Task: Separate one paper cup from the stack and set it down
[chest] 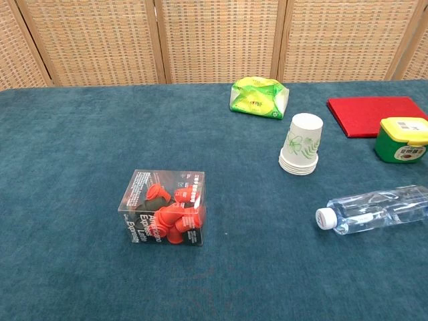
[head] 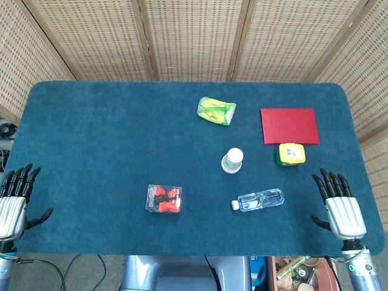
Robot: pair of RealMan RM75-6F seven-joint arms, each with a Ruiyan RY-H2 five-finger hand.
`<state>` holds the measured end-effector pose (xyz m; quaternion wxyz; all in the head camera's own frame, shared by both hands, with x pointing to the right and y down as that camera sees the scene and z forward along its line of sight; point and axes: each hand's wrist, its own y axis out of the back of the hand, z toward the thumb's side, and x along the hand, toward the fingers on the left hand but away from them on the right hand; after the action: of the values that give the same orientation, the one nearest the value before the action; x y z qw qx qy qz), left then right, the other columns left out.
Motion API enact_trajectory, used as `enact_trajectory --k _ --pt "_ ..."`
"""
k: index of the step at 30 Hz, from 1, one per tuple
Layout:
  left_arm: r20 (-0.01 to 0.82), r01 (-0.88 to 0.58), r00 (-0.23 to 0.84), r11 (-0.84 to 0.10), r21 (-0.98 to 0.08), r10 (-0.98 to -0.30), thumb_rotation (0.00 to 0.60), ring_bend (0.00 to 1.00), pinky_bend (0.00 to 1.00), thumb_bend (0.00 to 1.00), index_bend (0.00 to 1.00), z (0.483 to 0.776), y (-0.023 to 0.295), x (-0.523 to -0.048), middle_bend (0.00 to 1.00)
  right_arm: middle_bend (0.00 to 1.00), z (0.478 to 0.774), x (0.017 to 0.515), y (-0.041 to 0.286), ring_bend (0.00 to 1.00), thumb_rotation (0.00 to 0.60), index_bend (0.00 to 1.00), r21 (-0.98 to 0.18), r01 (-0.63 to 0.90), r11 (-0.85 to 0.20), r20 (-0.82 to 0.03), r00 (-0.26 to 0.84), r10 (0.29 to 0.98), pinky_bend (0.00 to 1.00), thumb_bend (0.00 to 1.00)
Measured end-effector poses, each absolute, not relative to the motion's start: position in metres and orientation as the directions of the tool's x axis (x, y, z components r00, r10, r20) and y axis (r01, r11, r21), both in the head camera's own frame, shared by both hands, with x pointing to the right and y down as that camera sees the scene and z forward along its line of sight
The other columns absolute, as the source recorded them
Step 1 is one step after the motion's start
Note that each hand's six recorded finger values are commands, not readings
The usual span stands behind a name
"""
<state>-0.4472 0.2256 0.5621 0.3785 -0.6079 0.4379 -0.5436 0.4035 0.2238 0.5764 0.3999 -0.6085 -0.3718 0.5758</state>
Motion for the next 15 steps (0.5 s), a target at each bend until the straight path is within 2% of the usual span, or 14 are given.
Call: enact_trajectory --k 15 --pt "0.359 -0.131 0.03 -0.359 -0.924 -0.933 0.6 0.0 0.0 0.21 0.0 0.5645 0.2257 -0.4449 0.0 0.0 0.5703 0.4037 0.2252 0.0 0.6 0.09 -0.92 0.004 -0.391 -0.39 0.062 0.919 0.02 0.1"
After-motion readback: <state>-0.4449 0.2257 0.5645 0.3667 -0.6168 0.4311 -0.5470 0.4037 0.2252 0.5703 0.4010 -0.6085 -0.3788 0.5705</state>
